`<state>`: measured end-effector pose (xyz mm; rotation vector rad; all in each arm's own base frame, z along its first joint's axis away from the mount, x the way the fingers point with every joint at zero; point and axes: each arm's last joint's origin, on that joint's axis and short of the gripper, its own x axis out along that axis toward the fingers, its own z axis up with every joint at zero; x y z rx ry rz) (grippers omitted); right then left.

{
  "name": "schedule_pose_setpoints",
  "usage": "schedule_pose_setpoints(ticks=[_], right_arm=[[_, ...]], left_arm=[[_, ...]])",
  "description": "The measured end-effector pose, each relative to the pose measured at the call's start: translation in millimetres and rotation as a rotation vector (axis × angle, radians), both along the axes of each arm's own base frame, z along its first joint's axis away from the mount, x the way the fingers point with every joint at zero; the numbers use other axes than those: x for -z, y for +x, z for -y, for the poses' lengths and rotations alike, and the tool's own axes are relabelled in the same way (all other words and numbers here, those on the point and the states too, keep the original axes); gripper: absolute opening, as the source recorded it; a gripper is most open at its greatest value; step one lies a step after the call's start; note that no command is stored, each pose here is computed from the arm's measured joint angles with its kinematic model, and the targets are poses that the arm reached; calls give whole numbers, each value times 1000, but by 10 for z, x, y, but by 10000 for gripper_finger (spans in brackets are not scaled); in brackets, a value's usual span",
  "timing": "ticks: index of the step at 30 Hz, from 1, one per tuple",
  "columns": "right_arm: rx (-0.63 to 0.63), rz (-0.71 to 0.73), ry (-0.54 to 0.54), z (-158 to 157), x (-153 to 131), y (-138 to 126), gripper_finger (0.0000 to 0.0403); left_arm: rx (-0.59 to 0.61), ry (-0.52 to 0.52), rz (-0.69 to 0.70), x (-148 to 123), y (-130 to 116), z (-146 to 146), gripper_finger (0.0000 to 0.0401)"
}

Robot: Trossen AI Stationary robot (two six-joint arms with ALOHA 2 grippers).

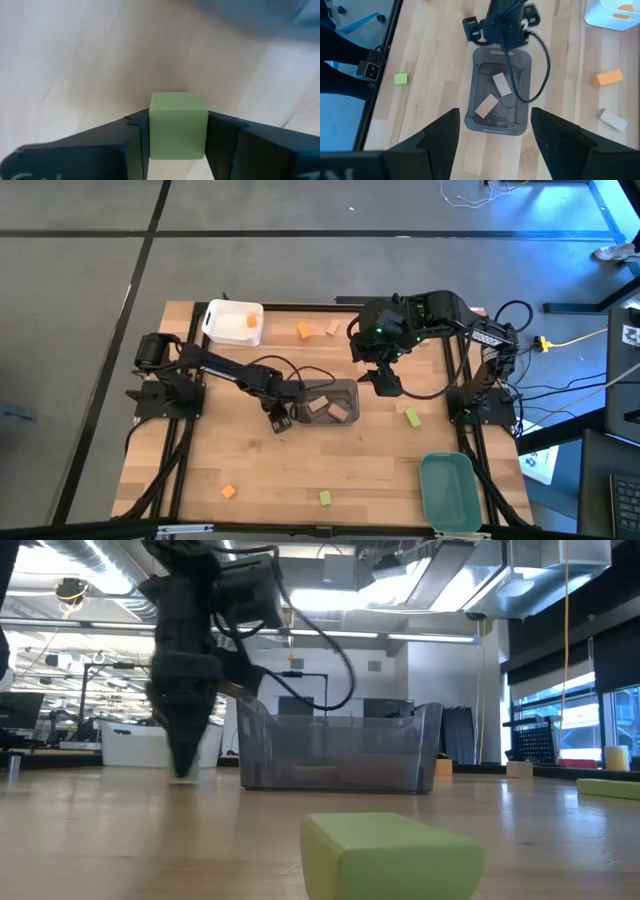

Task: Sort & place blocks by color
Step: Put the light green block into the green bin

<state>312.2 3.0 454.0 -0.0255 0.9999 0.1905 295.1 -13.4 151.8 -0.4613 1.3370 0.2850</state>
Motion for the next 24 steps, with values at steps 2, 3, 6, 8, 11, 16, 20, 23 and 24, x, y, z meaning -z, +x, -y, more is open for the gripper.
schedule_pose_setpoints(ticks=[2, 3, 6, 8, 11, 16, 20, 23, 24], right_arm=[[3, 0, 2, 0, 0, 0, 244], [2, 0, 1, 1, 0, 0, 244], [-44, 1, -28, 4, 19, 9, 244], [-77, -3, -48, 4, 44, 21, 244], [-92, -12, -56, 4, 97, 54, 244], [-88, -8, -54, 4, 202, 147, 244], [-81, 40, -53, 5, 286, 268, 244], [-85, 96, -52, 4, 369, 386, 244], [-94, 108, -55, -9, 404, 419, 244]], left_arm=[[-4, -1, 6, -106, -54, -4, 109], [-5, -1, 19, -168, -76, -5, 109], [-6, -1, 49, -379, -194, -9, 109], [0, -1, 115, -547, -259, -13, 109], [10, -18, 220, -797, -369, -51, 109], [55, -42, 412, -1146, -533, -104, 109], [98, -25, 610, -1386, -574, -114, 109], [143, -58, 742, -1506, -518, -102, 109], [160, -78, 753, -1507, -511, -103, 109]])
